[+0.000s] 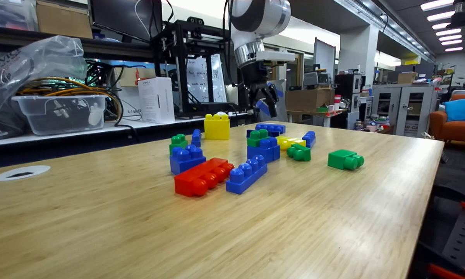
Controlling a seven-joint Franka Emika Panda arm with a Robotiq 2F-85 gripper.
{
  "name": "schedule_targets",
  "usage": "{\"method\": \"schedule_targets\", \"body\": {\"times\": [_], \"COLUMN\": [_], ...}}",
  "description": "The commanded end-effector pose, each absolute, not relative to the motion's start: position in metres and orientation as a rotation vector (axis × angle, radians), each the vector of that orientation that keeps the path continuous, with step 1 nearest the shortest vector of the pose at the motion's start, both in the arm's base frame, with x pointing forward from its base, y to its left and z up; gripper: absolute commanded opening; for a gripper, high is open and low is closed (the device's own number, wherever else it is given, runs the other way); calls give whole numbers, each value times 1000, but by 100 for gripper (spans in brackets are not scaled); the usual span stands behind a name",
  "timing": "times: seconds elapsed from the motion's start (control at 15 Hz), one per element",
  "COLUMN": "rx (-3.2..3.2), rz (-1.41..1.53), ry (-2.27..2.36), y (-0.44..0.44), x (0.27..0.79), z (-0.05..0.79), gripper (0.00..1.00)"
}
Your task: Turn the blue legos with the green legos on the top anti clockwise then put the green legos on top of the same legos
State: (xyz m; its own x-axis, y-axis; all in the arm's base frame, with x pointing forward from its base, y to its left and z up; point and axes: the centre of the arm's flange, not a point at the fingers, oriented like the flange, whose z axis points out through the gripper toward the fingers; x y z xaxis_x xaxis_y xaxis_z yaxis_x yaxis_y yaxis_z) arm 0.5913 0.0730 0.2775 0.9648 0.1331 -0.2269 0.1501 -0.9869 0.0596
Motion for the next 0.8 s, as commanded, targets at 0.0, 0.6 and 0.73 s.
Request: {"method": "schedule_targets", "body": {"times": [0.0, 0.6, 0.73], "rx": [3040, 3074, 3080], "rz": [-436, -503, -511], "ry": [164, 338, 389], "y": [87, 117, 117], "x": [598, 590, 589], "z": [280, 268, 263], "gripper": [100, 100, 100]}}
